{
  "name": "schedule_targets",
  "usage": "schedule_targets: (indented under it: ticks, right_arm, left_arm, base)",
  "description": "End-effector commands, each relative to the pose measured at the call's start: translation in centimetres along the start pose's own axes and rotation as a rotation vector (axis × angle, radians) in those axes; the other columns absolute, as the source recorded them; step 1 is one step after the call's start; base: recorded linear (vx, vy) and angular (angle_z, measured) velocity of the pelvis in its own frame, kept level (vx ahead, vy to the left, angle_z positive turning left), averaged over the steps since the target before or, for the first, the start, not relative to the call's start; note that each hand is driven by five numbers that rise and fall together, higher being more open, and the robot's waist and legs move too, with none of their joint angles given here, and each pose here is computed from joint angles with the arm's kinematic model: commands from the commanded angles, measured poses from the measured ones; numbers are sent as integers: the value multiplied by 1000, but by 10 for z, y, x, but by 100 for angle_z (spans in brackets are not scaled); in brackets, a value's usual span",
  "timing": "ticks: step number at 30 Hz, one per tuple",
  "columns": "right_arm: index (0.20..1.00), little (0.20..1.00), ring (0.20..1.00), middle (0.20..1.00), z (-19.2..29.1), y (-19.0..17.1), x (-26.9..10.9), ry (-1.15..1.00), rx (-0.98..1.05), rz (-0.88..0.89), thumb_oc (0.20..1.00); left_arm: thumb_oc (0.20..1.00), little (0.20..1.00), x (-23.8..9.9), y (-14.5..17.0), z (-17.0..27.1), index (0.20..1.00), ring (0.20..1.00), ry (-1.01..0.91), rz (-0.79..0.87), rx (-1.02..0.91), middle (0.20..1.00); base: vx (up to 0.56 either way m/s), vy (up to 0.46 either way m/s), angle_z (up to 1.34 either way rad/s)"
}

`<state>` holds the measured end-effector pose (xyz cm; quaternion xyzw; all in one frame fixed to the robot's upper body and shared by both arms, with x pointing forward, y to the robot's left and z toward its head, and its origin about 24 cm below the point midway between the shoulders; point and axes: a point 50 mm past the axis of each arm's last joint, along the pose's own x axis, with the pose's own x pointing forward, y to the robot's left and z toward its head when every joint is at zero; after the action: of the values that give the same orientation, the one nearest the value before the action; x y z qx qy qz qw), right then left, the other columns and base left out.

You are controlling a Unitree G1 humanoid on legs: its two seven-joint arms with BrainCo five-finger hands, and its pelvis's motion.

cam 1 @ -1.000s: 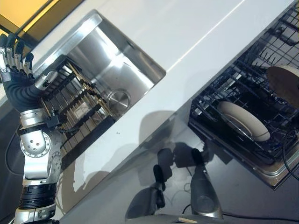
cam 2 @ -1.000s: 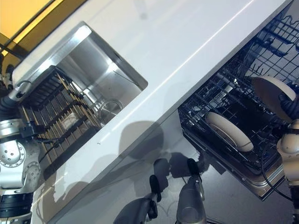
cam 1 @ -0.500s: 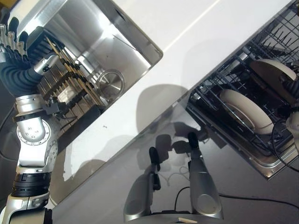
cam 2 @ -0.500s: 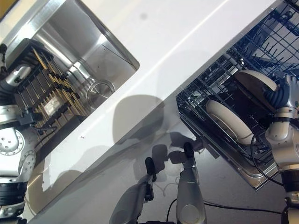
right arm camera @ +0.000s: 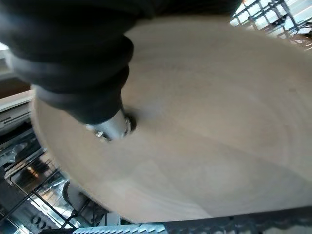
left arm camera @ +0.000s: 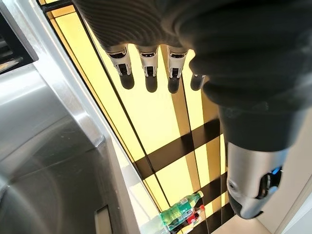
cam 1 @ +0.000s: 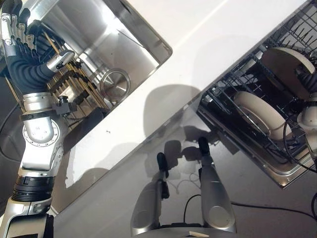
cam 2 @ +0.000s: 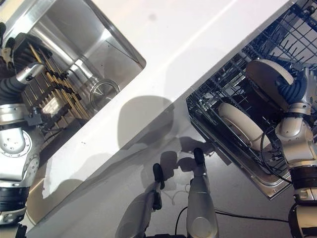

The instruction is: Pick up plates and place into dishwasher.

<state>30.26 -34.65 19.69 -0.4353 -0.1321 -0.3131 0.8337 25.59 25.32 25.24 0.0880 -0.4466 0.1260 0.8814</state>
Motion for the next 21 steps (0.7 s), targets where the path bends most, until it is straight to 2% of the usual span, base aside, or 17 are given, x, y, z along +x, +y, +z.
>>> schedule_targets:
  ticks: [1, 21]
  right_arm:
    - [1000, 1000, 1000, 1000, -19, 26, -24, 89, 10, 84, 1000]
    - [1000, 1000, 1000, 1000, -34, 4, -59, 158, 152, -42, 1000]
  left_arm:
    - [1000, 1000, 12, 4, 15, 1000, 1000, -86, 7, 16, 1000]
    - [1000, 1000, -11, 24, 3, 1000, 1000, -2, -19, 40, 1000]
  base:
    - [-11, -9, 3]
    - [30, 18, 2]
